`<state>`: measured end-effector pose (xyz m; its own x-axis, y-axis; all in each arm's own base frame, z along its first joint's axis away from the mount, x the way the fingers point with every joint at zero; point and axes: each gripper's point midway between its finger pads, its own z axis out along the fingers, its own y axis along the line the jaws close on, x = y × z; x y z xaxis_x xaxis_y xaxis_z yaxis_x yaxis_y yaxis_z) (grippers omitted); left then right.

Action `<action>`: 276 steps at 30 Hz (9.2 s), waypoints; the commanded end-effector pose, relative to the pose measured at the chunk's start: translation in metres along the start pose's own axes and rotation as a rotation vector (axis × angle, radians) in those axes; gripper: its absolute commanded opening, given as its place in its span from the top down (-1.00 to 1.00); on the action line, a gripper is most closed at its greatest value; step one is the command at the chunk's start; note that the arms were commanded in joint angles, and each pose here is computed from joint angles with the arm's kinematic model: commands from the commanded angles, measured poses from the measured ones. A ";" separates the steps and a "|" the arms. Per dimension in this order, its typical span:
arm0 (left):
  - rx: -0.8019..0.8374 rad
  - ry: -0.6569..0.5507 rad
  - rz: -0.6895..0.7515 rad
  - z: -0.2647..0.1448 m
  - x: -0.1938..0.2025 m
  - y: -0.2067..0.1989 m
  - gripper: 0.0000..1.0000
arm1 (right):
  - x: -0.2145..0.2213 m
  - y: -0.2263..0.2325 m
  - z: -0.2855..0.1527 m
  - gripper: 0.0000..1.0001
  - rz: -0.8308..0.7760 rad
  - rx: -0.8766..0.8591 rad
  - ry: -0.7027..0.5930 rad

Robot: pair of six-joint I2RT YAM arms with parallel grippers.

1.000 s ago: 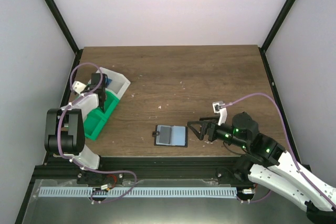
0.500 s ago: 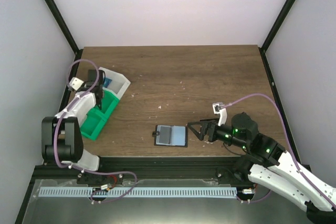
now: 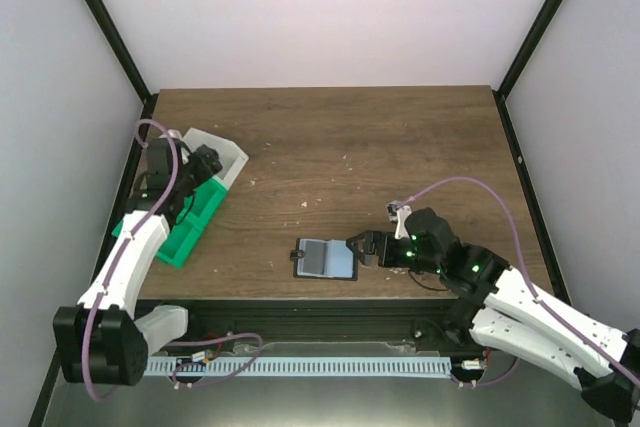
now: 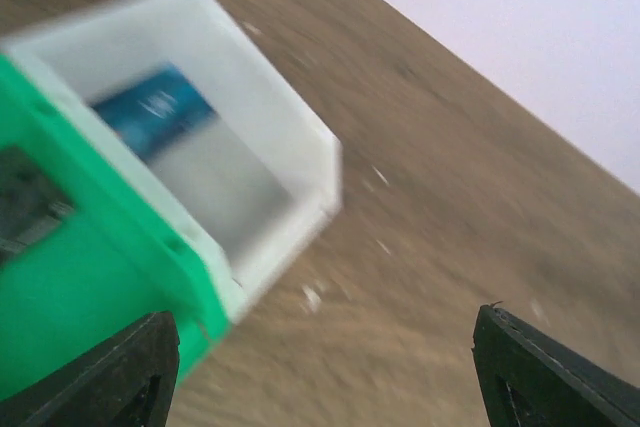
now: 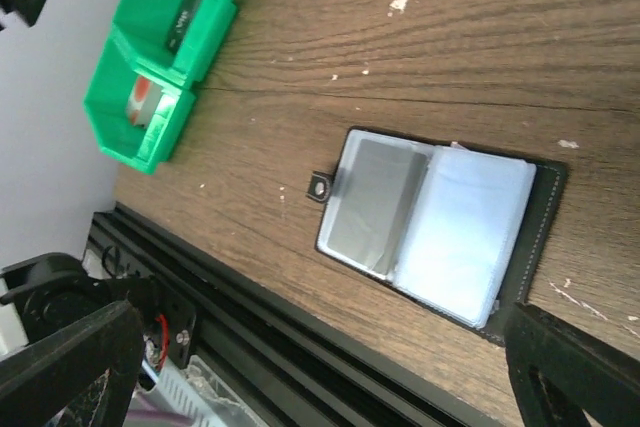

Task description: Take the credit cards out of the card holder

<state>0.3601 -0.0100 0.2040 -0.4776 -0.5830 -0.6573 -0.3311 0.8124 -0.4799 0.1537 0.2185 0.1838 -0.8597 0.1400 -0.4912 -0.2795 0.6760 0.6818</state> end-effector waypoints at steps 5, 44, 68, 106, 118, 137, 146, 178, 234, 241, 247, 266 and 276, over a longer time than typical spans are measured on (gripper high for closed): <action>0.489 0.303 0.266 -0.049 0.099 -0.080 -0.53 | -0.008 -0.008 0.012 -0.99 0.054 0.063 -0.018; 0.707 0.764 0.229 -0.062 0.308 -0.112 -0.64 | 0.074 -0.098 0.119 0.78 0.153 0.216 0.234; 0.579 0.816 0.207 -0.049 0.323 -0.087 -0.76 | 0.063 -0.074 0.111 0.77 0.143 0.125 0.202; 0.697 0.922 -0.051 -0.087 0.328 -0.088 -0.79 | 0.082 -0.071 0.153 0.71 0.111 0.036 0.288; 0.674 0.923 -0.028 -0.079 0.336 -0.085 -0.82 | 0.082 -0.070 0.151 0.71 0.110 0.023 0.283; 0.670 0.938 0.007 -0.074 0.343 -0.085 -0.82 | 0.086 -0.072 0.153 0.71 0.121 0.027 0.296; 0.714 0.935 -0.001 -0.082 0.335 -0.095 -0.81 | 0.086 -0.073 0.153 0.72 0.123 0.027 0.297; 0.796 0.921 0.005 -0.102 0.328 -0.127 -0.80 | 0.085 -0.065 0.155 0.72 0.126 -0.011 0.298; 0.672 0.865 0.057 -0.068 0.344 -0.117 -0.55 | 0.038 -0.058 0.097 0.62 0.079 0.026 0.035; 0.646 0.856 0.076 -0.058 0.346 -0.113 -0.17 | 0.048 -0.063 0.115 0.62 0.071 0.050 0.106; 0.625 0.866 0.082 -0.051 0.352 -0.108 0.00 | 0.051 -0.069 0.119 0.64 0.069 0.075 0.118; 0.627 0.891 0.066 -0.045 0.365 -0.101 0.24 | 0.067 -0.087 0.117 0.65 0.103 0.109 0.142; 0.649 0.896 0.075 -0.045 0.374 -0.109 0.47 | 0.067 -0.086 0.116 0.65 0.110 0.100 0.139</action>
<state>0.1783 -0.3082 0.0317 -0.9852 -0.1021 -0.1380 0.0583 0.5576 -0.8281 0.1730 0.2547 0.0315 -0.9339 0.1216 -0.3363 -0.1440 0.7330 0.6649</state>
